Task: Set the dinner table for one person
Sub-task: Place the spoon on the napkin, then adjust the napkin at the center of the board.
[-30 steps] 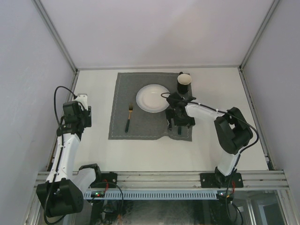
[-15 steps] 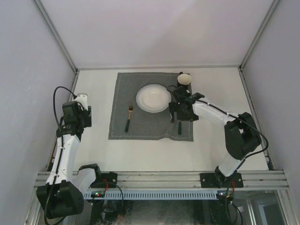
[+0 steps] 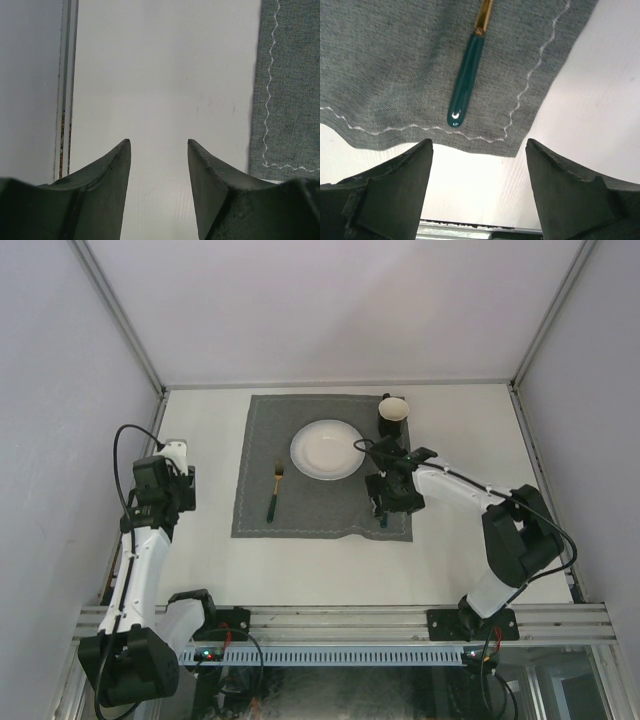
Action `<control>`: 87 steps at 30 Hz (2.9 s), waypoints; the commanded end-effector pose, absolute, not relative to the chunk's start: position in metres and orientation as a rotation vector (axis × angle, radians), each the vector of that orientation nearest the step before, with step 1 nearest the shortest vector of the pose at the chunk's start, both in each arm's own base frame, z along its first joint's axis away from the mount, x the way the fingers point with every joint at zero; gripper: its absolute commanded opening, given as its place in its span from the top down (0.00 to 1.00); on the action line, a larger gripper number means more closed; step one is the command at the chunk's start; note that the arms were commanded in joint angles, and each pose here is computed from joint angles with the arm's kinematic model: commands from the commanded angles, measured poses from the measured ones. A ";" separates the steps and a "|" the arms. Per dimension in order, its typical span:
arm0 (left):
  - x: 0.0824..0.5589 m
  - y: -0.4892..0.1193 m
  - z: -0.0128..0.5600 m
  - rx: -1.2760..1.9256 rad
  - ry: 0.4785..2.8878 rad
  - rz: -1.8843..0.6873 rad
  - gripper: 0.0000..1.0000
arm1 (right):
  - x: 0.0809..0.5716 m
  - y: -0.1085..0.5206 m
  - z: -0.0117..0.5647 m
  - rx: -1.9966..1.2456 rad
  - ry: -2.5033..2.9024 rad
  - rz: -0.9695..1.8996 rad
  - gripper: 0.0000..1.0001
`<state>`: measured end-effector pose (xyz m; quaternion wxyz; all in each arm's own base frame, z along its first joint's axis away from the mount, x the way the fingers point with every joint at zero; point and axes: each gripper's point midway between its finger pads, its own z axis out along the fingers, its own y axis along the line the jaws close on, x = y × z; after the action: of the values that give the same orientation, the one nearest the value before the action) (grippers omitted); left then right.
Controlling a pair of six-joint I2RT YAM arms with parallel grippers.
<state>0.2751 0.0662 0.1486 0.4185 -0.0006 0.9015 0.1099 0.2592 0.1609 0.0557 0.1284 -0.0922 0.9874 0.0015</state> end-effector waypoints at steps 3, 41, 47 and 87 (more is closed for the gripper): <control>0.282 0.068 0.154 0.010 2.237 0.273 0.46 | 0.255 0.146 0.070 -0.276 2.810 -0.003 0.28; 0.281 0.067 0.155 0.014 2.238 0.271 0.47 | 0.235 0.123 0.022 -0.246 2.960 0.037 0.60; 0.280 0.068 0.155 0.012 2.239 0.274 0.47 | 0.236 0.127 0.019 -0.249 2.976 0.059 0.68; 0.279 0.067 0.157 0.013 2.230 0.269 0.47 | 0.226 0.108 0.032 -0.177 2.997 0.069 1.00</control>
<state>0.2758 0.0655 0.1444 0.4119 0.0006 0.9049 0.1069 0.2254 0.1093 0.0227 0.0570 -0.0557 0.9966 0.0196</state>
